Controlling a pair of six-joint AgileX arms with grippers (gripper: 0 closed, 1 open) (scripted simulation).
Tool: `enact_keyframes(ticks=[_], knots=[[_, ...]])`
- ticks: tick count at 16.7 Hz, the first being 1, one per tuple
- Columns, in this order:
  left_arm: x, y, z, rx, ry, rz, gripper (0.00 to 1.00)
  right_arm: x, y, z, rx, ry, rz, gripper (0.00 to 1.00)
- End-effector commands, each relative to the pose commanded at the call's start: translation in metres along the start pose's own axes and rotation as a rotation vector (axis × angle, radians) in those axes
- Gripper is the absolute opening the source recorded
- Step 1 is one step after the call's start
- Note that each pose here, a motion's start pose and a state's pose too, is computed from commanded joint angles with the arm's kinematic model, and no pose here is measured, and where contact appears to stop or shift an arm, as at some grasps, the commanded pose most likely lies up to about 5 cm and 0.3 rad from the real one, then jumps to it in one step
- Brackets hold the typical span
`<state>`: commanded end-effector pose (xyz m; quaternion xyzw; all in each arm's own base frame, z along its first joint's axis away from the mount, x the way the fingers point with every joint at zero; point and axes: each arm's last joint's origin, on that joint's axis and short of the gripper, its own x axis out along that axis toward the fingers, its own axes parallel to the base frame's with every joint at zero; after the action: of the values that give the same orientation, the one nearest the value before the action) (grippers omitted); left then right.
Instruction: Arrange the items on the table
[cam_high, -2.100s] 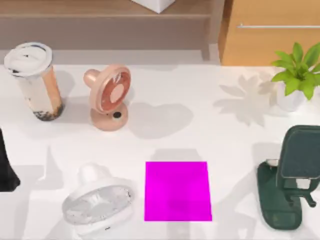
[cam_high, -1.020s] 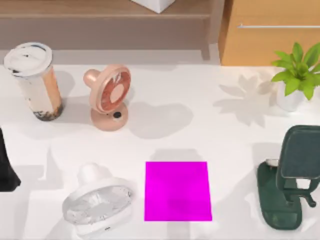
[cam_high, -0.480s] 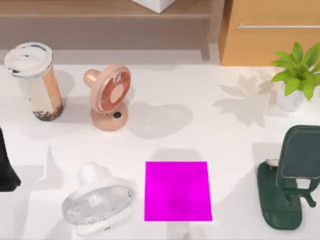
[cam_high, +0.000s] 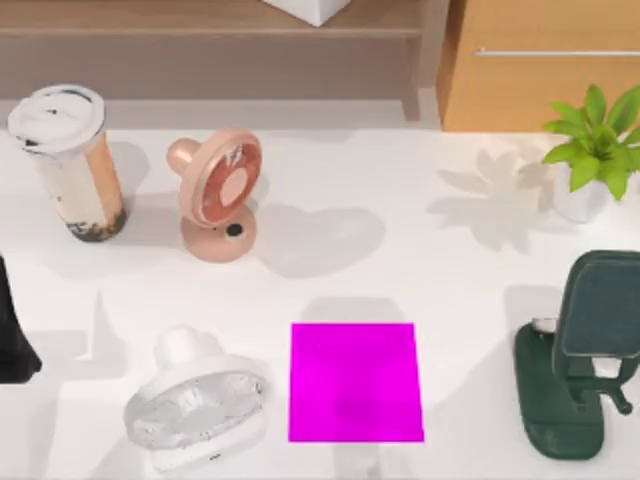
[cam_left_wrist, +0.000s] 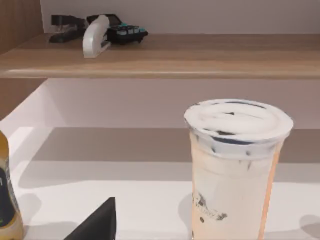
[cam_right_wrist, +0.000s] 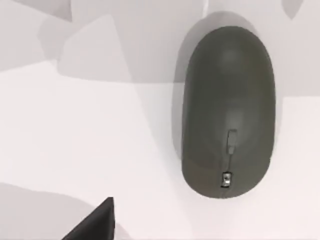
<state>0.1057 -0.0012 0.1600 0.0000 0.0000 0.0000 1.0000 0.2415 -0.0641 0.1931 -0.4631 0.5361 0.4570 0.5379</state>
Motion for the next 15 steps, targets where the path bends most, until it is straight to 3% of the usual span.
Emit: enact_keyframes(ticks=[9,14,15], knots=[[0.0,0.0,0.0,0.0,0.0,0.0,1.0,0.081,-0.001,-0.001,0.002,0.001,-0.003,1.0],[0.0,0.0,0.0,0.0,0.0,0.0,1.0,0.086,0.0,-0.001,0.002,0.0,0.0,1.0],[0.0,0.0,0.0,0.0,0.0,0.0,1.0,0.086,0.0,-0.001,0.002,0.0,0.0,0.92]])
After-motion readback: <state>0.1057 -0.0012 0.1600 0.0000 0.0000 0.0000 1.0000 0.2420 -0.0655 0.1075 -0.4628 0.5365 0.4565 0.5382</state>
